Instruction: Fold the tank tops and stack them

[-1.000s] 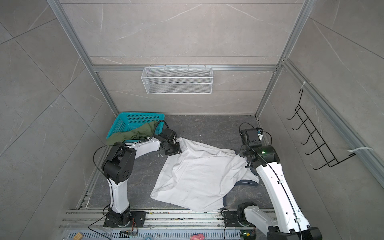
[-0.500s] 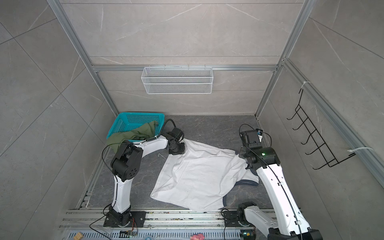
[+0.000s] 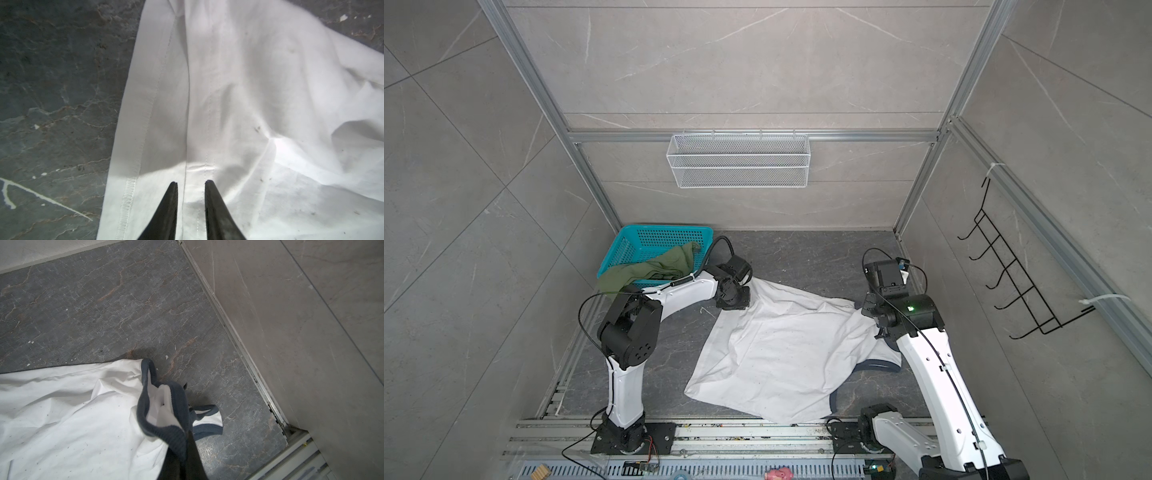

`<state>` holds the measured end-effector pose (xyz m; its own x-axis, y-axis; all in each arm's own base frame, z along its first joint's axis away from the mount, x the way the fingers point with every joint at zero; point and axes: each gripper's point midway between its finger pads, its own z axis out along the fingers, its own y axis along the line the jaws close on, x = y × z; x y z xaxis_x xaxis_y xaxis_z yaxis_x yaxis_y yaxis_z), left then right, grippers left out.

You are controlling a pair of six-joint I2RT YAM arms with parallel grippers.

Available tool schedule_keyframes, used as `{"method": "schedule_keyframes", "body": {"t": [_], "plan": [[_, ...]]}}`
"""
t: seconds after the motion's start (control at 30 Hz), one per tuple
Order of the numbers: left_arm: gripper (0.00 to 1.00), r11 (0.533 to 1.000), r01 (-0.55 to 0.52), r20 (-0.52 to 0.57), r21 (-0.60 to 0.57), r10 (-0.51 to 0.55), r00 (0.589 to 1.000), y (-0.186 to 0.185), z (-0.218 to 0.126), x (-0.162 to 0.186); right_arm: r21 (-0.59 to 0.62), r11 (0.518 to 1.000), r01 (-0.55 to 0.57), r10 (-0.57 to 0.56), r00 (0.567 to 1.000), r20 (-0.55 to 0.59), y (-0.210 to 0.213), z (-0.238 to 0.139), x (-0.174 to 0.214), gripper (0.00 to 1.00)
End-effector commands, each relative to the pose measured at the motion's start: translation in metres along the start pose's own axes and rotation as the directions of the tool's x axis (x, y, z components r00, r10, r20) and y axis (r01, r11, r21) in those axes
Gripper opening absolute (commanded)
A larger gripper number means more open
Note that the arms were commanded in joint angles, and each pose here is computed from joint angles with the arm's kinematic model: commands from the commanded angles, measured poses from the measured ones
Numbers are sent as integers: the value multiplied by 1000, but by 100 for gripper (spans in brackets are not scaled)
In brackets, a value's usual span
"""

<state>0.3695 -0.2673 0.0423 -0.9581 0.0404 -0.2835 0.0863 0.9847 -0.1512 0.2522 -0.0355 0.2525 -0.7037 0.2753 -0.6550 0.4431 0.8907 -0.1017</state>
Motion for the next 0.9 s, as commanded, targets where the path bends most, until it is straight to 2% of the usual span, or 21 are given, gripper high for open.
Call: {"method": "schedule_keyframes", "body": {"t": [0.0,0.2,0.6,0.87], "plan": [[27,1000,-1,-11,12,1,1000,-4,-5,1,-1,1000,5,-4,1000,18,-2,-3,-4,0],[28,1000,-1,-35,2,1,999,-3,6,4,2,1000,8,-8,1000,26,-5,-6,-4,0],[16,1000,-4,-57,13,5,998,-7,15,6,-6,1000,12,-12,1000,16,-3,-3,-1,0],[13,999,-34,-45,-6,33,998,-9,14,4,-8,1000,13,-13,1000,13,-2,-3,0,0]]}}
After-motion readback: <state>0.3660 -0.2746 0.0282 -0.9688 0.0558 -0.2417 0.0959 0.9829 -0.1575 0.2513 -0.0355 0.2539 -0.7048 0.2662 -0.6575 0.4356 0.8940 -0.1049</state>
